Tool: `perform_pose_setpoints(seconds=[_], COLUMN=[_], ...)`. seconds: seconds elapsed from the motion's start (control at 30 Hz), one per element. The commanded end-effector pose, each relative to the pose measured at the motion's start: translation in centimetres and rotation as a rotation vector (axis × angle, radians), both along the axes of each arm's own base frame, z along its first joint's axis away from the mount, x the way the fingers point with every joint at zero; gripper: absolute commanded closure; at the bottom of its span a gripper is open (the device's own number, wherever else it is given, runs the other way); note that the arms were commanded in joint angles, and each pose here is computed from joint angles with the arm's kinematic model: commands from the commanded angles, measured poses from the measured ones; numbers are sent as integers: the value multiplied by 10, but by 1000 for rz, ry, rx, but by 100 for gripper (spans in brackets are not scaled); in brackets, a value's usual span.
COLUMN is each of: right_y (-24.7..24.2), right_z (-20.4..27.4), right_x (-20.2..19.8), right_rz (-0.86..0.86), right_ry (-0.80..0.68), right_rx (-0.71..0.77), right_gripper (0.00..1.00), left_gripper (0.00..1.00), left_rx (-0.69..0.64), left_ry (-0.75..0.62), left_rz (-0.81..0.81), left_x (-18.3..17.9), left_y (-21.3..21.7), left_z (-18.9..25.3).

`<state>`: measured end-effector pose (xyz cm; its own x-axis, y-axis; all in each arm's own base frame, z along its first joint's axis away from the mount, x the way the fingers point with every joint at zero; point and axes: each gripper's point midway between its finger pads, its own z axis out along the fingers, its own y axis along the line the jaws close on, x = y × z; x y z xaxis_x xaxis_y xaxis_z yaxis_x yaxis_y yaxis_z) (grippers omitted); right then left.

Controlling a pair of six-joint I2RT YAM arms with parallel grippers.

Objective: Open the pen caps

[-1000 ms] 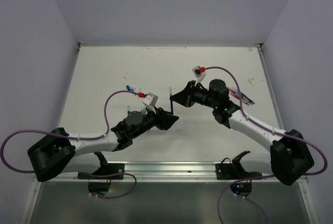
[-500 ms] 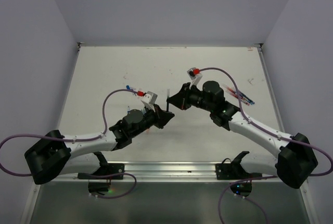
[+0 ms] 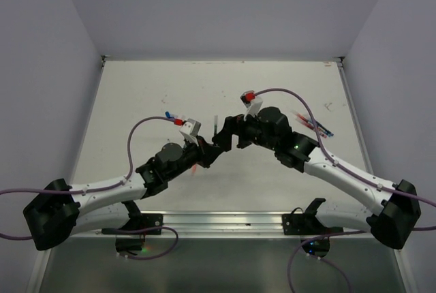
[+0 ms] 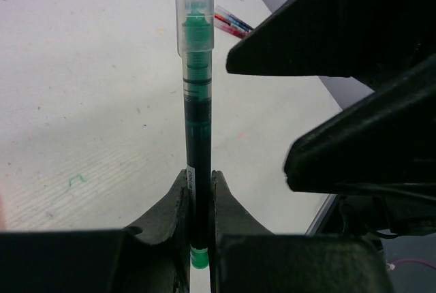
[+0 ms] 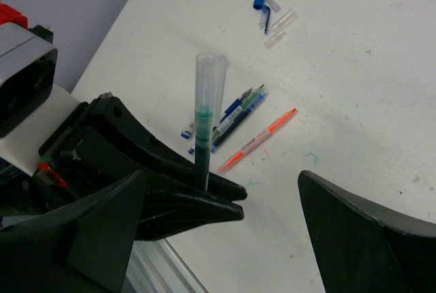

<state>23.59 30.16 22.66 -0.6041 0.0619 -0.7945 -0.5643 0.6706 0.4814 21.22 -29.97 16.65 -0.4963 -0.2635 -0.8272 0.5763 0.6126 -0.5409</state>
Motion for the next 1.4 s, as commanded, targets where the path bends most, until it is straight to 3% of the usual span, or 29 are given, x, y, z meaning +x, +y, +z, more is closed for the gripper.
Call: perform_pose_setpoints(seconds=[0.0, 0.13, 0.2, 0.33, 0.4, 0.73, 0.93, 1.03, 1.13, 1.2, 1.37], right_y=[-18, -37, -53, -121, -128, -46, -2, 2, -1, 5, 11], right_z=[7, 19, 11, 20, 21, 13, 6, 19, 23, 16, -2], right_x=[2, 13, 13, 33, 32, 21, 13, 14, 19, 20, 30], right_rz=[-53, -185, -190, -497, -553, -194, -63, -77, -114, -101, -137], right_ry=[-61, -18, -30, -89, -76, 15, 108, 57, 37, 55, 120], right_rx=[-44, -115, -249, -433, -408, -259, -131, -22, 4, -5, -45], right_gripper=[1, 1, 1, 1, 1, 1, 2, 2, 12, 24, 32], left_gripper=[100, 100, 100, 100, 100, 100, 100, 100, 100, 100, 100], left_rx=[8, 9, 25, 27, 21, -16, -68, -69, -73, -74, -73], left_ry=[-3, 12, 27, 40, 49, 105, 161, 181, 193, 196, 211], left_rz=[53, 57, 59, 59, 61, -16, -91, -94, -89, -95, -78], left_x=[9, 10, 10, 10, 9, -5, -19, -22, -21, -22, -18], left_y=[9, 9, 9, 9, 10, 0, -10, -9, -9, -11, -13], left_z=[2, 2, -1, -1, -2, -7, -9, -14, -17, -17, -18])
